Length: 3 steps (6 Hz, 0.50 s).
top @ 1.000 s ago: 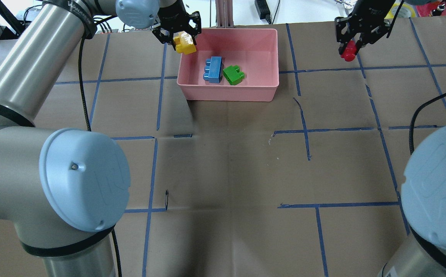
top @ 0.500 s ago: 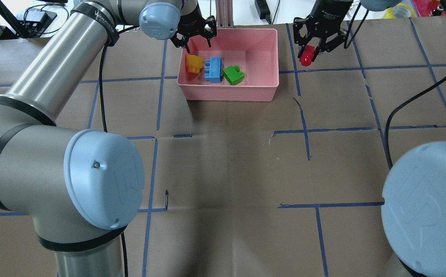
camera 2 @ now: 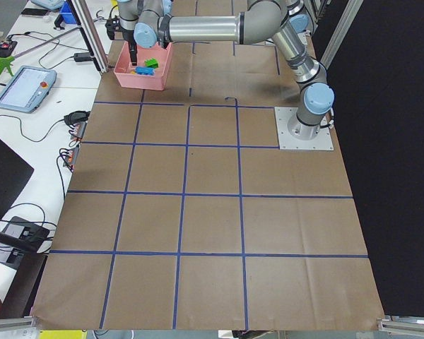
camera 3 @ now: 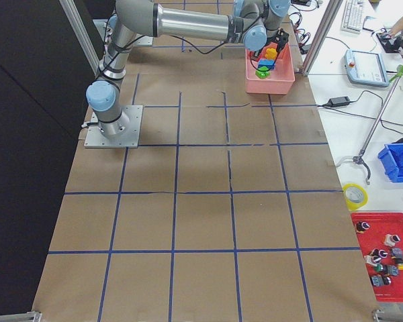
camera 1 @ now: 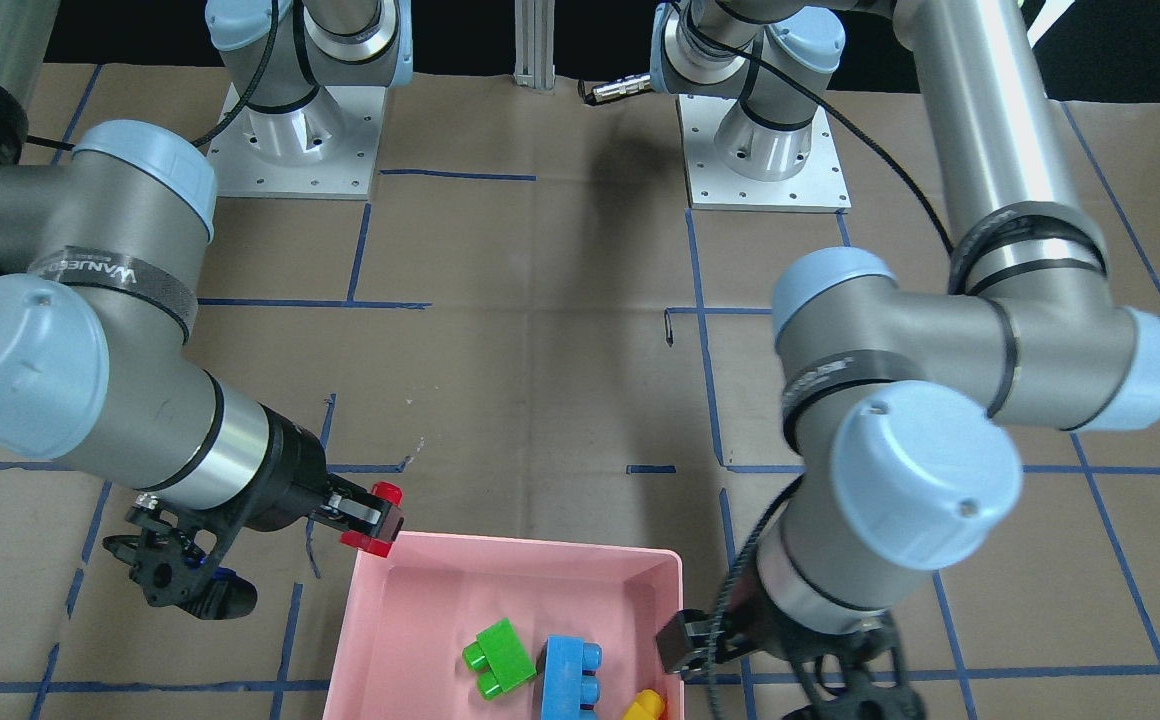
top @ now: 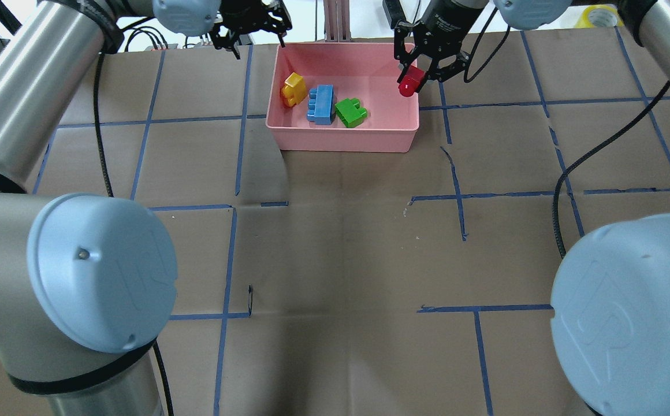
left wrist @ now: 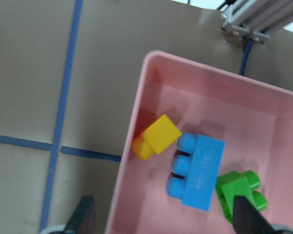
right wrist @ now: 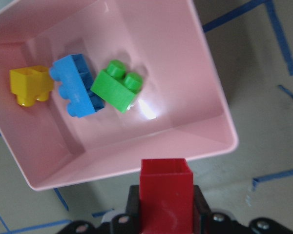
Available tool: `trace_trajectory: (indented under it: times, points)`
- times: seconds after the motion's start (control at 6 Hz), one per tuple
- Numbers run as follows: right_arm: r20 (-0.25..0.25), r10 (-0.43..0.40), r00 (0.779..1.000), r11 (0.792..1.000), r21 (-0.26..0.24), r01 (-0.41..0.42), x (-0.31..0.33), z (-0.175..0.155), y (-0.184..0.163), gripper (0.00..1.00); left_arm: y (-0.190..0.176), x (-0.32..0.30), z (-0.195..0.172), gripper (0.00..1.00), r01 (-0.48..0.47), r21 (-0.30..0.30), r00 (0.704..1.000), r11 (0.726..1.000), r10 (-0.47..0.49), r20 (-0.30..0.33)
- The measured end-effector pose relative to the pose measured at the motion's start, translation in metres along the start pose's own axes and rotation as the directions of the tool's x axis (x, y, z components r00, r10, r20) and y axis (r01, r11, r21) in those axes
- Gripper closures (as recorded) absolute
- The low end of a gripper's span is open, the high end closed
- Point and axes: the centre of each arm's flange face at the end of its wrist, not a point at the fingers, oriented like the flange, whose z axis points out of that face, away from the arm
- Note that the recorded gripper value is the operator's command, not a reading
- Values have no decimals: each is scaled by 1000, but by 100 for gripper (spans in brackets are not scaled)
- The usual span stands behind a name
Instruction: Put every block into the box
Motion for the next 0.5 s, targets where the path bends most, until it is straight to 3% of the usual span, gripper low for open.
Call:
trace_trajectory:
  times: [0.17, 0.33, 0.5]
  points:
    - [56, 14, 998, 998, 56, -17, -25, 21, -1, 85, 2, -40, -20, 0, -21, -16, 1000, 1000, 21, 10]
    - [105, 12, 994, 994, 110, -24, -45, 45, -3, 19, 17, -62, -37, 0, -49, -31, 999, 998, 50, 17]
    - [123, -4, 992, 990, 138, -13, -55, 68, -4, 1, 45, -70, -58, 0, -70, -39, 997, 997, 71, 20]
